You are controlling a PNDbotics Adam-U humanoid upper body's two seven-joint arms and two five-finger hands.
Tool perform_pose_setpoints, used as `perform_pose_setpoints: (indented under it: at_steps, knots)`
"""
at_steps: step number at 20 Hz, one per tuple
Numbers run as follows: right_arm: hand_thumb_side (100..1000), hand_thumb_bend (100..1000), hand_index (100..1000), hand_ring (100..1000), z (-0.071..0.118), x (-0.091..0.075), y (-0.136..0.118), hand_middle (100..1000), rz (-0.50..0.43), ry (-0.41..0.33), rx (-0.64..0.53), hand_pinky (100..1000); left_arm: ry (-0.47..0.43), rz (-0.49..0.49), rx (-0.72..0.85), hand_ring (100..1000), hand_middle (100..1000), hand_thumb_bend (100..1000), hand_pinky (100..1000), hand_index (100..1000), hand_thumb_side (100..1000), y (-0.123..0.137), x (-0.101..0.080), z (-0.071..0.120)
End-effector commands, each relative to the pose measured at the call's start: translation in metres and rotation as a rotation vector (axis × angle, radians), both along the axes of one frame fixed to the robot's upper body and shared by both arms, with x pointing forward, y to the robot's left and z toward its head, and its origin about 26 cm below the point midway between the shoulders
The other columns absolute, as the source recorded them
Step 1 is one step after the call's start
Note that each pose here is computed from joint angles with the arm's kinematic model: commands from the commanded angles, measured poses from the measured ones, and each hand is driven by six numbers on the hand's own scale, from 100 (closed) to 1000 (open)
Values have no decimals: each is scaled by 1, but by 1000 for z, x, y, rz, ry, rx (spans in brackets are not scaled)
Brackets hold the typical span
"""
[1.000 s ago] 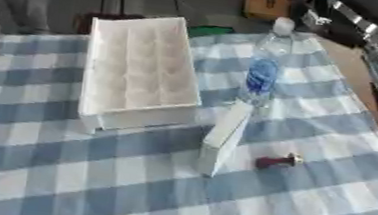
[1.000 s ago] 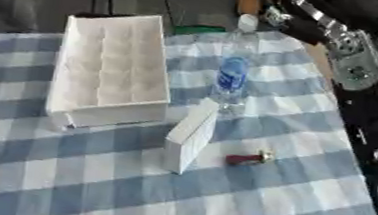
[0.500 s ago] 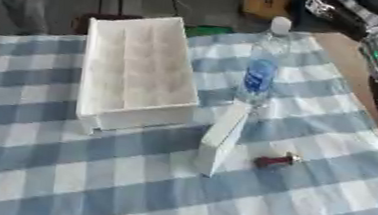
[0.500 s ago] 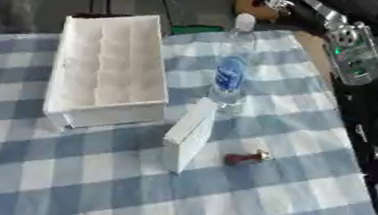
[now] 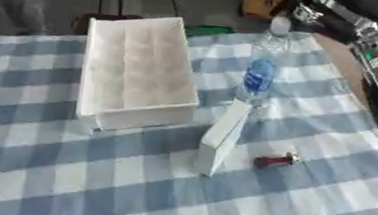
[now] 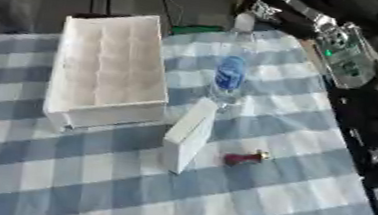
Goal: Pick up objects on the table and place them in the box.
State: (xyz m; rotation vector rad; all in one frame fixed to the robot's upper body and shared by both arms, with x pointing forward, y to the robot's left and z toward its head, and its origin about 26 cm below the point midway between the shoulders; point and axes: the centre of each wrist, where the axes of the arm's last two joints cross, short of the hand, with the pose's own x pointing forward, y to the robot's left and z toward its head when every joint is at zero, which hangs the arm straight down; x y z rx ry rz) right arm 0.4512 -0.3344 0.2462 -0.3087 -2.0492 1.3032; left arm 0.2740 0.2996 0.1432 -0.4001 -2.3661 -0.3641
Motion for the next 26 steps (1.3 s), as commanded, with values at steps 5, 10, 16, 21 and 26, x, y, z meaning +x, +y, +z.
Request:
perform_pose_setpoints:
  at_steps: [5,10,16,21,26]
  knots:
    - [928,100,981,739,7,-1,8,868,34,-40,-63,847,-20,-4,8,718,778,710,530,878,661,0,-1,6]
    - [948,100,980,743,-5,1,8,869,28,-28,-101,850,-19,-4,8,718,778,709,529,878,662,0,-1,5]
    - [954,100,979,745,-16,3,10,870,27,-23,-132,851,-21,-4,8,718,778,709,529,878,662,0,-1,5]
    - [957,100,976,746,-21,3,11,870,33,-23,-152,852,-20,-5,7,718,777,708,529,878,662,-1,-1,5]
    - [962,100,973,744,-28,4,9,868,28,-10,-173,835,-21,-5,6,719,777,708,529,878,662,-1,-1,5]
